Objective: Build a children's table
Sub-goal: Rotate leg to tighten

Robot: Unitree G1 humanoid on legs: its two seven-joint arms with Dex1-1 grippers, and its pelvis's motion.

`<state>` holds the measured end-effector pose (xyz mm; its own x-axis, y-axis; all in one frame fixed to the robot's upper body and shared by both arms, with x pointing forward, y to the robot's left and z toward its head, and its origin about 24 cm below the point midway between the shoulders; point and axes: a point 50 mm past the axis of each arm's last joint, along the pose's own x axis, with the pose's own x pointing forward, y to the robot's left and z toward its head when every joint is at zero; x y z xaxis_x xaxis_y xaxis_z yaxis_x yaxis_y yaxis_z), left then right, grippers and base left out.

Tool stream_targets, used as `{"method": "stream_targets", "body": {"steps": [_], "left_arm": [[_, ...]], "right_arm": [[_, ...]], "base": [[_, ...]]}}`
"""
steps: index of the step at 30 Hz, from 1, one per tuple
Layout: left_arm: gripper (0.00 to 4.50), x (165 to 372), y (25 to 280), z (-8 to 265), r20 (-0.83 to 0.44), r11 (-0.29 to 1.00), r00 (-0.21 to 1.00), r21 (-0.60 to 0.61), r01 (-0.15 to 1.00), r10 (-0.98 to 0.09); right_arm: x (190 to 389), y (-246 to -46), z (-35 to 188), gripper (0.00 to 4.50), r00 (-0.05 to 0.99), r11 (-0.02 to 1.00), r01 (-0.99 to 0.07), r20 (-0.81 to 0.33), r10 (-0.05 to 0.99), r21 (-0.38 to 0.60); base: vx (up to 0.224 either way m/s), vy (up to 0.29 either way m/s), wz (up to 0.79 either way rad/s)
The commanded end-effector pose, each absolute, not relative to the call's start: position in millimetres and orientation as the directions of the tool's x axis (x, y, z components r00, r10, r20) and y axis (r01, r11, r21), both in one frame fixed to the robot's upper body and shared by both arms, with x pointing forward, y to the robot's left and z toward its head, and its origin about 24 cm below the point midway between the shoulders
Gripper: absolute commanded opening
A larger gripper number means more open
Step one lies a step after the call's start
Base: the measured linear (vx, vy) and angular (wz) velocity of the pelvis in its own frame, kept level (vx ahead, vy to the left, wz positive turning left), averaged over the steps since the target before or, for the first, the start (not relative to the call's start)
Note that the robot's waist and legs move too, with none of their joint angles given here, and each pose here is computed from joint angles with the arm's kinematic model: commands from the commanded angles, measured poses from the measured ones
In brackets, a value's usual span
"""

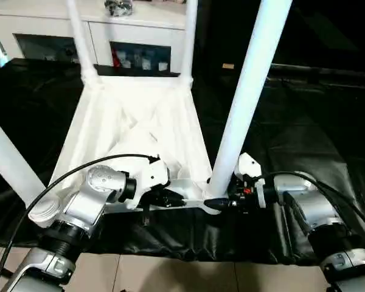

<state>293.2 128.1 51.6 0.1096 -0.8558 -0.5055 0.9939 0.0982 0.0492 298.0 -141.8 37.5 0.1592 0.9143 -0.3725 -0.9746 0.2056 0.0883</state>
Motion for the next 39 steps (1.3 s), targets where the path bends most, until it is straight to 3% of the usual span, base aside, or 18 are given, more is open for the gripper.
{"method": "stream_targets", "body": {"steps": [1, 3, 7, 8, 11, 15, 18, 20, 22, 26, 30, 33, 34, 39], "left_arm": [[0.00, 299.8, 106.9, 61.9, -0.455, 0.086, 0.125, 0.106, 0.991, -0.882], [0.00, 301.2, 105.0, 62.3, -0.446, 0.108, 0.147, 0.113, 0.988, -0.883], [0.00, 308.4, 96.1, 62.1, -0.418, 0.240, 0.283, 0.154, 0.959, -0.863], [0.00, 308.6, 95.6, 62.2, -0.417, 0.244, 0.287, 0.154, 0.957, -0.863], [0.00, 311.0, 87.2, 63.3, -0.398, 0.325, 0.364, 0.165, 0.931, -0.842], [0.00, 310.1, 78.7, 63.2, -0.388, 0.360, 0.397, 0.167, 0.918, -0.832], [0.00, 304.3, 59.7, 63.6, -0.370, 0.382, 0.418, 0.170, 0.909, -0.830], [0.00, 300.7, 51.0, 64.1, -0.357, 0.370, 0.403, 0.161, 0.915, -0.843], [0.00, 301.0, 49.7, 64.4, -0.355, 0.368, 0.403, 0.163, 0.915, -0.844], [0.00, 304.2, 54.9, 64.4, -0.361, 0.370, 0.407, 0.171, 0.913, -0.839], [0.00, 304.7, 63.1, 64.0, -0.374, 0.351, 0.390, 0.170, 0.921, -0.841], [0.00, 303.5, 73.3, 66.7, -0.376, 0.288, 0.330, 0.165, 0.943, -0.866], [0.00, 303.0, 78.9, 66.7, -0.393, 0.253, 0.298, 0.165, 0.953, -0.870], [0.00, 303.5, 86.9, 68.3, -0.408, 0.213, 0.263, 0.165, 0.963, -0.874]], "right_arm": [[282.1, -112.6, 24.2, 2.79, -0.002, 0.056, -0.988, -0.376, 0.927, 0.142], [285.6, -110.5, 23.7, 2.76, 0.051, 0.103, -0.986, -0.362, 0.931, 0.128], [302.2, -102.9, 19.2, 2.71, 0.305, 0.350, -0.932, -0.310, 0.900, 0.100], [302.8, -102.6, 19.0, 2.70, 0.314, 0.359, -0.928, -0.309, 0.898, 0.100], [313.4, -95.5, 15.8, 2.69, 0.493, 0.538, -0.836, -0.282, 0.823, 0.107], [320.3, -89.2, 15.1, 2.69, 0.587, 0.633, -0.760, -0.264, 0.765, 0.144], [331.1, -73.2, 15.8, 2.69, 0.698, 0.746, -0.643, -0.267, 0.664, 0.173], [331.8, -62.6, 19.1, 2.69, 0.697, 0.739, -0.659, -0.254, 0.671, 0.143], [329.4, -57.3, 21.7, 3.24, 0.660, 0.696, -0.703, -0.231, 0.715, 0.144], [329.0, -61.7, 22.8, 3.65, 0.636, 0.671, -0.723, -0.220, 0.740, 0.164], [330.5, -73.8, 23.7, 3.80, 0.623, 0.658, -0.746, -0.235, 0.746, 0.108], [325.5, -87.4, 27.0, 3.80, 0.505, 0.540, -0.835, -0.245, 0.828, 0.106], [318.7, -94.0, 27.1, 3.80, 0.411, 0.448, -0.888, -0.258, 0.875, 0.105], [306.2, -105.1, 25.9, 3.80, 0.262, 0.304, -0.946, -0.286, 0.922, 0.112]], "base": [[0.000, 0.000, 0.00], [0.000, 0.000, 0.00], [0.000, 0.000, 0.00], [0.000, 0.000, 0.00], [0.000, 0.000, 0.00], [0.000, 0.000, 0.00], [0.000, 0.000, 0.00], [0.000, 0.000, 0.00], [0.000, 0.000, 0.00], [0.000, 0.000, 0.00], [0.000, 0.000, 0.00], [0.000, 0.000, 0.00], [0.000, 0.000, 0.00], [0.000, 0.000, 0.00]]}}
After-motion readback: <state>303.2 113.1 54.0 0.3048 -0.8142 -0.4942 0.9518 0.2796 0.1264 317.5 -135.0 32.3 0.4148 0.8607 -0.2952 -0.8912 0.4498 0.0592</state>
